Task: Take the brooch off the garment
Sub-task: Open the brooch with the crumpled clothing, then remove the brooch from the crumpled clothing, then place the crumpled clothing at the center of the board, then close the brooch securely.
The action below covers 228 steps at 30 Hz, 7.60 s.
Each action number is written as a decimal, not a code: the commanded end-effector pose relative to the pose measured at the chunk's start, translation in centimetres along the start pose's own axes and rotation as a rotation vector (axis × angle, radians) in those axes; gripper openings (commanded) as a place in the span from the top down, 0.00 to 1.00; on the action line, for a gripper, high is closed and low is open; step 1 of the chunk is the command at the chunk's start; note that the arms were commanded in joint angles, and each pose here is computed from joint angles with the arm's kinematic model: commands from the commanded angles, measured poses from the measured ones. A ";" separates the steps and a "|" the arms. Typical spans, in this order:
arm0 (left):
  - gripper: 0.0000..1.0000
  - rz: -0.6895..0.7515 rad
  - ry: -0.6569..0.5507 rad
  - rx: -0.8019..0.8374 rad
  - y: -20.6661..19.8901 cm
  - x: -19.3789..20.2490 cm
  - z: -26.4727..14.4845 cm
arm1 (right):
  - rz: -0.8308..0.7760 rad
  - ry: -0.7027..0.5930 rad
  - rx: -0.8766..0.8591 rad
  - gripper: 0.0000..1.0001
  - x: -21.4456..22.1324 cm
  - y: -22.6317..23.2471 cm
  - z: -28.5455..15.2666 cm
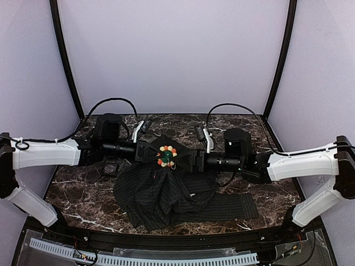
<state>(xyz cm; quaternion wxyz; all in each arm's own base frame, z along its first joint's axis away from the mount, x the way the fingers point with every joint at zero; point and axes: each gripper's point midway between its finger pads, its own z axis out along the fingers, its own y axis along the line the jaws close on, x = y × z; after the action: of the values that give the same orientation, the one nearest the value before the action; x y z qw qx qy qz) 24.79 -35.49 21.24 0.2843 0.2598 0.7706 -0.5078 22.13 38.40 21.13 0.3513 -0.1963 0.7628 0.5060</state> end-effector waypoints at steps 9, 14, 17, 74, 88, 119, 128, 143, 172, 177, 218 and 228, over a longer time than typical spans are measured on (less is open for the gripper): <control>0.99 -0.007 -0.073 -0.122 1.9 -1.4 -1.9 | -0.043 0.057 0.063 0.29 4.1 0.7 0.6; 0.99 0.006 -0.085 -0.142 2.0 -1.6 -2.2 | -0.046 0.087 0.110 0.35 5.4 0.6 2.1; 0.99 0.015 -0.092 -0.146 1.9 -1.8 -2.4 | -0.045 0.088 0.135 0.41 5.4 0.1 2.7; 0.99 0.277 0.058 -0.475 4.1 1.0 -1.7 | 0.024 -0.295 0.144 1.00 -6.9 -1.4 -0.6; 0.99 0.143 -0.088 -0.562 7.4 -2.9 -5.7 | -0.009 -0.179 0.089 1.00 -2.3 -1.0 -3.5; 0.99 0.169 -0.215 -0.042 -2.0 -6.2 -7.0 | -0.119 -0.195 0.616 0.45 -18.8 -16.9 -10.6; 0.99 0.197 -0.219 0.082 -4.5 -6.1 -7.2 | -0.416 -0.184 0.157 0.12 -16.2 -2.0 -9.3; 0.99 0.191 -0.146 0.259 -7.1 -4.9 -6.3 | -0.356 -0.153 -0.433 0.17 -6.8 10.7 -2.0; 0.99 0.191 -0.107 0.280 -7.6 -3.9 -5.4 | -0.281 -0.140 -0.450 0.59 -6.4 10.3 2.3; 0.99 0.195 -0.107 0.279 -7.7 -3.9 -5.4 | -0.273 -0.138 -0.453 0.64 -6.3 10.3 2.4; 0.99 0.202 -0.134 0.198 -6.8 -4.2 -5.5 | -0.231 -0.155 -0.411 0.79 -6.3 9.1 2.5; 0.99 0.188 -0.148 0.127 -5.6 -4.5 -5.5 | -0.227 -0.178 -0.401 0.79 -6.5 9.0 1.9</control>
<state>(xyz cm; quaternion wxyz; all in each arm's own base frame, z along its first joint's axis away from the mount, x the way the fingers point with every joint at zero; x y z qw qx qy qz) 22.65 -33.59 29.48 0.3540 0.3243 0.6736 -0.5619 21.32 44.20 29.70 0.3999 -0.3116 0.6017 0.6172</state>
